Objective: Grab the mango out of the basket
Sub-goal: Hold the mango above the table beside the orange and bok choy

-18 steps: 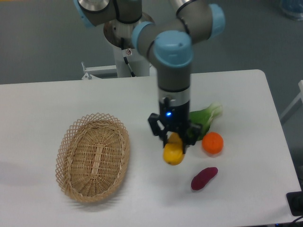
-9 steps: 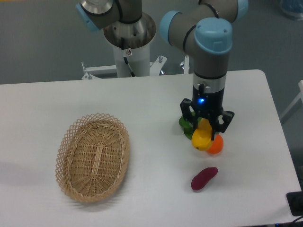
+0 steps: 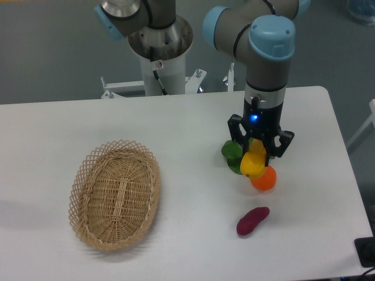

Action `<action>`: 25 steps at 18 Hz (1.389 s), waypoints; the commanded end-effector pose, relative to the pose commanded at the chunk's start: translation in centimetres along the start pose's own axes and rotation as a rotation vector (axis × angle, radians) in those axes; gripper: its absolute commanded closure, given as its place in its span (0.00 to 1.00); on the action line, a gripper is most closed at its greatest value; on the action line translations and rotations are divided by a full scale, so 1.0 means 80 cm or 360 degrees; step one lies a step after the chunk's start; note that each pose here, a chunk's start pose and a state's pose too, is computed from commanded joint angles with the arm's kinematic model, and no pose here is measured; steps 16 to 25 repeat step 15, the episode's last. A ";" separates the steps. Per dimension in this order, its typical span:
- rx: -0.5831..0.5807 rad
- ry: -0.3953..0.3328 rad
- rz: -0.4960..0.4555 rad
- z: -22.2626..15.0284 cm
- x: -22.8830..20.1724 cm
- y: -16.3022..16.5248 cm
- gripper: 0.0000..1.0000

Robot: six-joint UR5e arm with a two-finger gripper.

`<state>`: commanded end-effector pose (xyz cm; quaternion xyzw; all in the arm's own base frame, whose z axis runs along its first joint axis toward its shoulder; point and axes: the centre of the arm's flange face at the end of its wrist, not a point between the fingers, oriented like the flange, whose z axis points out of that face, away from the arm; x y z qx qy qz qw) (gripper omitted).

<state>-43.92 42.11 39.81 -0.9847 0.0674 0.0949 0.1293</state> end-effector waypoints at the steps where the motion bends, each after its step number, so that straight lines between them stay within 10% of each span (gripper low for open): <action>1: 0.0000 0.0000 0.0000 0.000 0.000 0.000 0.50; 25: 0.0000 0.0005 0.0002 0.003 0.003 0.002 0.51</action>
